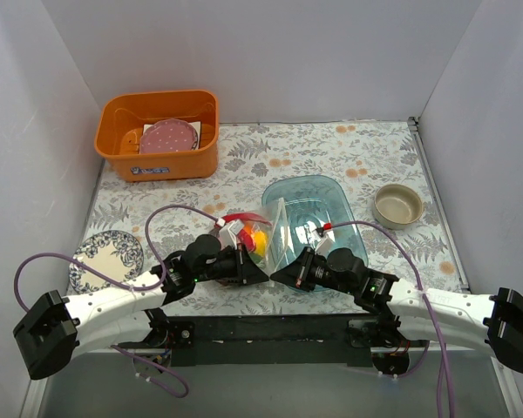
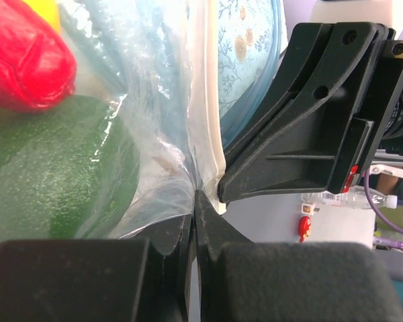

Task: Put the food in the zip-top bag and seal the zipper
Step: Zip the zipper food storage bag at the center of the board.

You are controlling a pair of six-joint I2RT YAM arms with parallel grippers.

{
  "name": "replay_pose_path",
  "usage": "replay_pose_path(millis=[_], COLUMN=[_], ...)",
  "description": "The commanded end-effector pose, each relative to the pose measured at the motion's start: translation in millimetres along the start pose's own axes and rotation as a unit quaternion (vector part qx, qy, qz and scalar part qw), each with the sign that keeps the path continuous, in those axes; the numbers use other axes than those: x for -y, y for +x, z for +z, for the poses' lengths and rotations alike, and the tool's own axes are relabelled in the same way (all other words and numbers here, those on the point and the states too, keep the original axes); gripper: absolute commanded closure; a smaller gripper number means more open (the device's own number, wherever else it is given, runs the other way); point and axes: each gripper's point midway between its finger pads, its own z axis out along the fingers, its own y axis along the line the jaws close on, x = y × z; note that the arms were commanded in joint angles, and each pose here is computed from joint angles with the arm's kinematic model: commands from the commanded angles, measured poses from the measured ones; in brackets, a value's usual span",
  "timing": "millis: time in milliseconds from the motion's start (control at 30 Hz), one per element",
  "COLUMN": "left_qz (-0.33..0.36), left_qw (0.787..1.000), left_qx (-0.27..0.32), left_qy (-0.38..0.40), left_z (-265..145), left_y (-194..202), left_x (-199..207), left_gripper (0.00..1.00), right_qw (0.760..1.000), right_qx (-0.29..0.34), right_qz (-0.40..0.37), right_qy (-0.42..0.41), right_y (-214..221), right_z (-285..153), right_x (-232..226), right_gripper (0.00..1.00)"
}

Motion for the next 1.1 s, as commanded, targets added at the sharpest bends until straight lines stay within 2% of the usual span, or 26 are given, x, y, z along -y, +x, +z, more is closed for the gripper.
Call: replay_pose_path(millis=[0, 667, 1067], left_qz=[0.019, 0.033, 0.032], left_qw=[0.996, 0.994, 0.994], left_qx=[-0.084, -0.100, -0.109], left_qy=[-0.004, -0.012, -0.009], left_z=[-9.4, -13.4, -18.6], left_y=[32.7, 40.3, 47.8], left_x=[-5.4, -13.0, -16.5], left_gripper=[1.00, 1.00, 1.00], right_qw=[0.993, 0.990, 0.977], right_qx=[0.106, 0.130, 0.201], right_qz=[0.002, -0.023, -0.050], right_qy=[-0.045, -0.057, -0.053], right_y=[-44.9, -60.8, -93.8], right_z=[1.8, 5.6, -3.6], right_x=[-28.6, -43.5, -67.4], right_gripper=[0.99, 0.99, 0.99])
